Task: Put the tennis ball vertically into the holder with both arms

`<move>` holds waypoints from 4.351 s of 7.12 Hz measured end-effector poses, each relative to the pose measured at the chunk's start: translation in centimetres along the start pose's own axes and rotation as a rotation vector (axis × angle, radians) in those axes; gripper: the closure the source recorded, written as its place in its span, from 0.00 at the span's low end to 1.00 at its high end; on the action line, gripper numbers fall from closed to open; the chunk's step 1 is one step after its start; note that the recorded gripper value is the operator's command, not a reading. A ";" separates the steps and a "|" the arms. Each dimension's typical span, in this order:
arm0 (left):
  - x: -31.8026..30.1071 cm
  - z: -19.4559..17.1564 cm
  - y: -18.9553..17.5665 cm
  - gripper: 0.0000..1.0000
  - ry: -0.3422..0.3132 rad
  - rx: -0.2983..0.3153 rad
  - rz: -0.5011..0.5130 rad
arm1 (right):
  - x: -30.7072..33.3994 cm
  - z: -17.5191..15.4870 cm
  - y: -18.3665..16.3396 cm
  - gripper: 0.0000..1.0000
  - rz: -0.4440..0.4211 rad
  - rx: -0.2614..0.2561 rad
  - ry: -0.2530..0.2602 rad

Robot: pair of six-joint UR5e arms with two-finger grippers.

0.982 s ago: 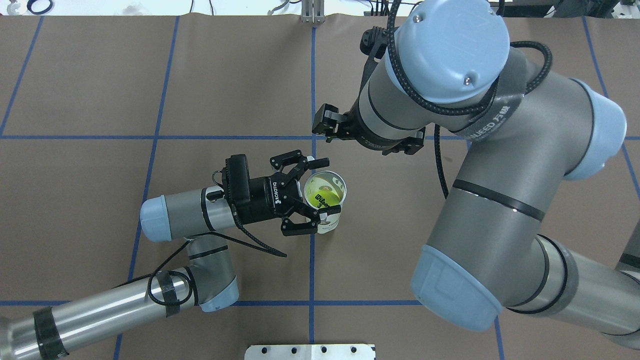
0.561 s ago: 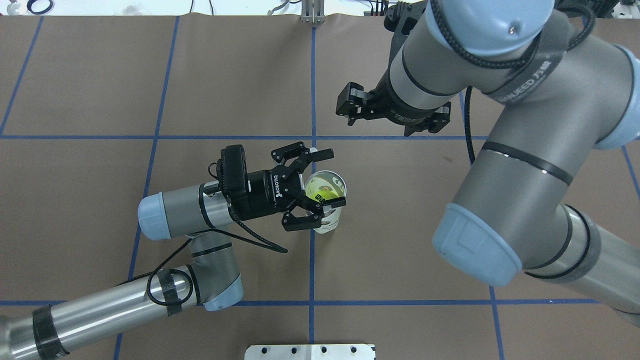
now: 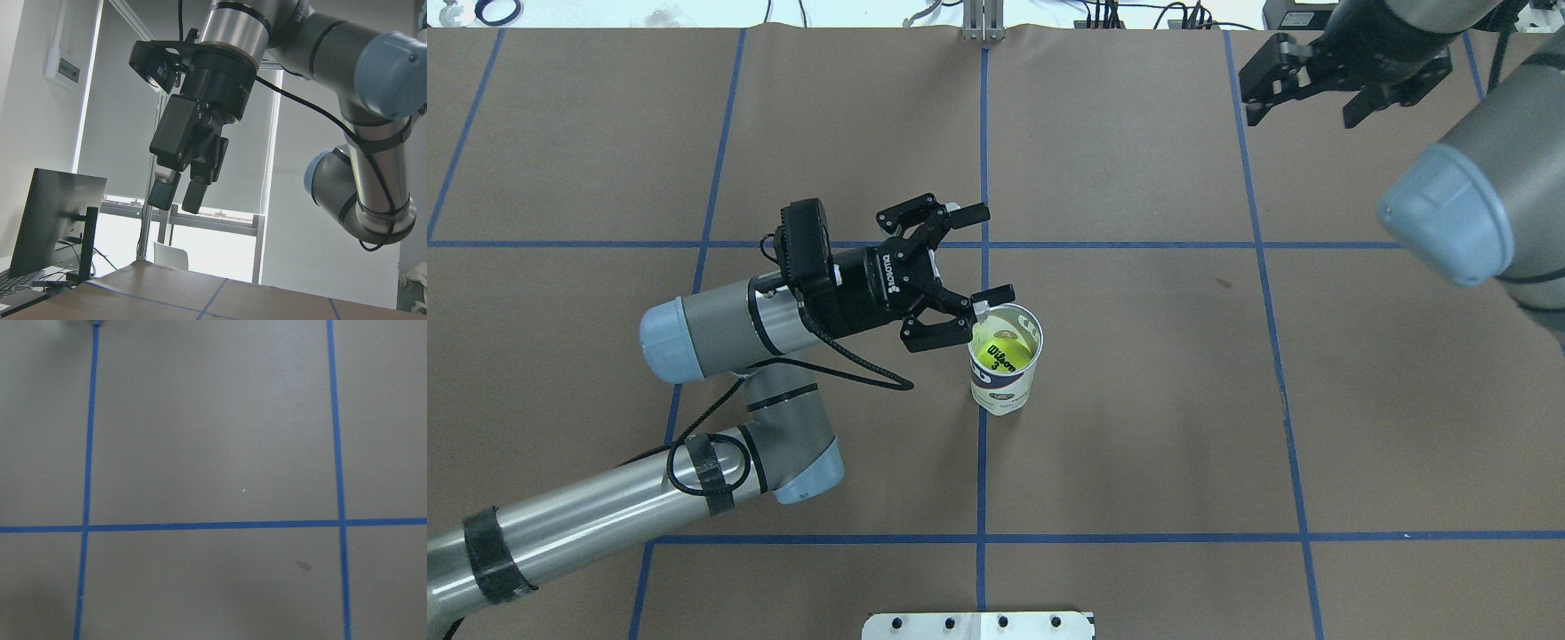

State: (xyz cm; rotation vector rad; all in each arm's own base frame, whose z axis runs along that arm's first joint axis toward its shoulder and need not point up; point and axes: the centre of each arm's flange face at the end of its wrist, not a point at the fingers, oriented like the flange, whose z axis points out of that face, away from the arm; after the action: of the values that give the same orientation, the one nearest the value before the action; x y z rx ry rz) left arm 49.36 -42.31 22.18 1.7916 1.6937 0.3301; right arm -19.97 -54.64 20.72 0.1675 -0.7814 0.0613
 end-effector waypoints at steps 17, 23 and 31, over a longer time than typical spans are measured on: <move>-35.1 -47.7 -18.1 0.00 -1.142 -0.603 0.060 | 32.7 4.2 -4.0 0.01 -0.142 -0.068 0.085; -37.0 -57.2 -23.9 0.00 -1.066 -1.188 -0.503 | 33.4 5.0 -3.2 0.01 -0.119 -0.089 0.064; -30.4 -60.3 -23.2 0.00 -1.178 -1.303 -0.707 | 35.7 7.0 -1.6 0.00 -0.077 -0.136 0.058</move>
State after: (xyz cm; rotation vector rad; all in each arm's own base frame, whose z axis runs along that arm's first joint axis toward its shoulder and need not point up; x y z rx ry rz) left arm -8.63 -55.78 61.58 0.1787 0.7183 -0.0171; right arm 0.67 -57.67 50.60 0.0664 -0.7182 -0.0600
